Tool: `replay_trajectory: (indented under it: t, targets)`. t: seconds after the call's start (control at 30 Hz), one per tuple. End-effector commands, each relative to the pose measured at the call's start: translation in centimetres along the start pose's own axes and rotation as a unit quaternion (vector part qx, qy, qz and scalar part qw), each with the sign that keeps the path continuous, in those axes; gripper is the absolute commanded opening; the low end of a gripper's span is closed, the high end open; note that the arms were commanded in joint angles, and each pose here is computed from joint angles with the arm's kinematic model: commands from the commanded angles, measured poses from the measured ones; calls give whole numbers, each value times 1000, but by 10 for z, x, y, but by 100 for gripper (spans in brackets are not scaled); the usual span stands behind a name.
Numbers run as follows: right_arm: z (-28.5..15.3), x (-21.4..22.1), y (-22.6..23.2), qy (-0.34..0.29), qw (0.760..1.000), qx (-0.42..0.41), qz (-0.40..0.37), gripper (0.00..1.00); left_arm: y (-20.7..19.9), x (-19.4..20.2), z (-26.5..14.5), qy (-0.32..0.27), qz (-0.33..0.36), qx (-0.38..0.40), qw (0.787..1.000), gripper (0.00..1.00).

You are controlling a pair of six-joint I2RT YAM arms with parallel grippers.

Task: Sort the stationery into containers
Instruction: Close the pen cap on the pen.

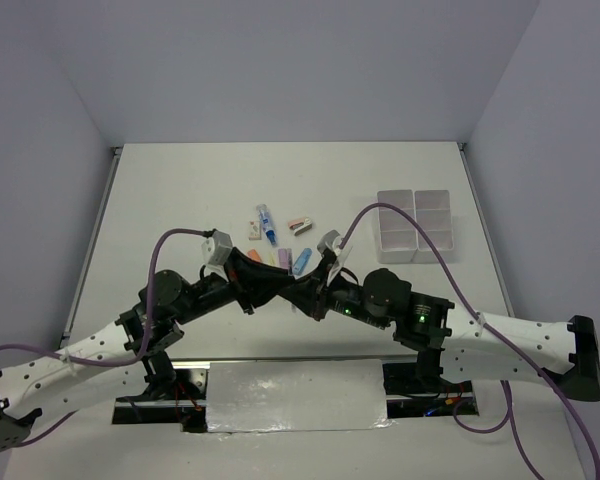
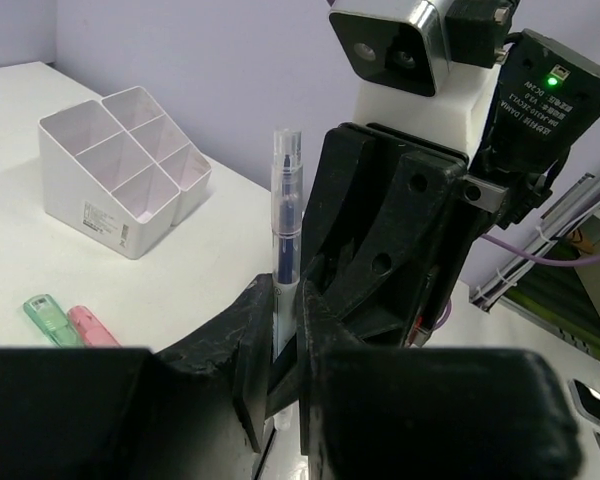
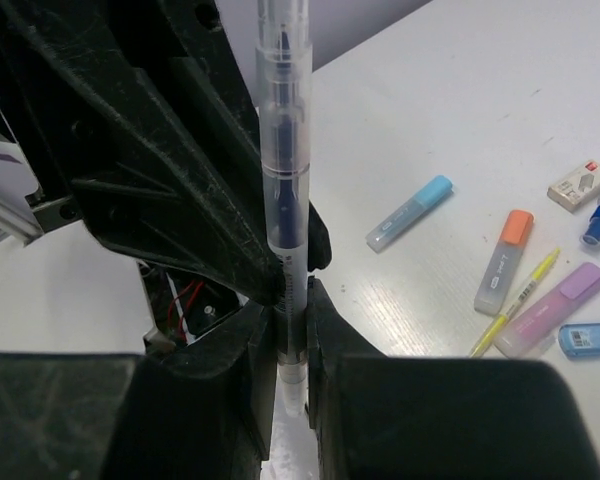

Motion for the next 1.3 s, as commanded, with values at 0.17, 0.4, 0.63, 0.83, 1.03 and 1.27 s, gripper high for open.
replay_trajectory:
  t: [0.17, 0.4, 0.63, 0.83, 1.03, 1.27]
  targets:
    - [2, 2, 0, -1, 1000, -8, 4, 0, -3, -41, 4, -47, 27, -19, 998, 63]
    - [3, 9, 0, 24, 1000, -14, 0, 0, -4, -71, -3, -81, 62, -35, 994, 61]
    - [6, 12, 3, 39, 999, -26, -5, 0, -1, -69, 5, -65, 68, -43, 995, 57]
    - [6, 10, 0, 34, 999, -11, -6, 0, -1, -59, 11, -54, 58, -29, 996, 47]
    - [4, 6, 0, 29, 1000, -5, -9, 0, 0, -48, 11, -45, 48, -27, 997, 33]
    - [3, 2, 3, 26, 1000, -7, -9, 0, 0, -41, 13, -36, 42, -22, 998, 17]
Point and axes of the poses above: each gripper's point midway between its finger pads, its own z axis out along the fingers, its own y axis along the line the jaws close on, x = y × z, the point moved 8 cm from there along -z, back along the fingers, and after that the axes turned 12 degrees about z, right-handed, at the moved point
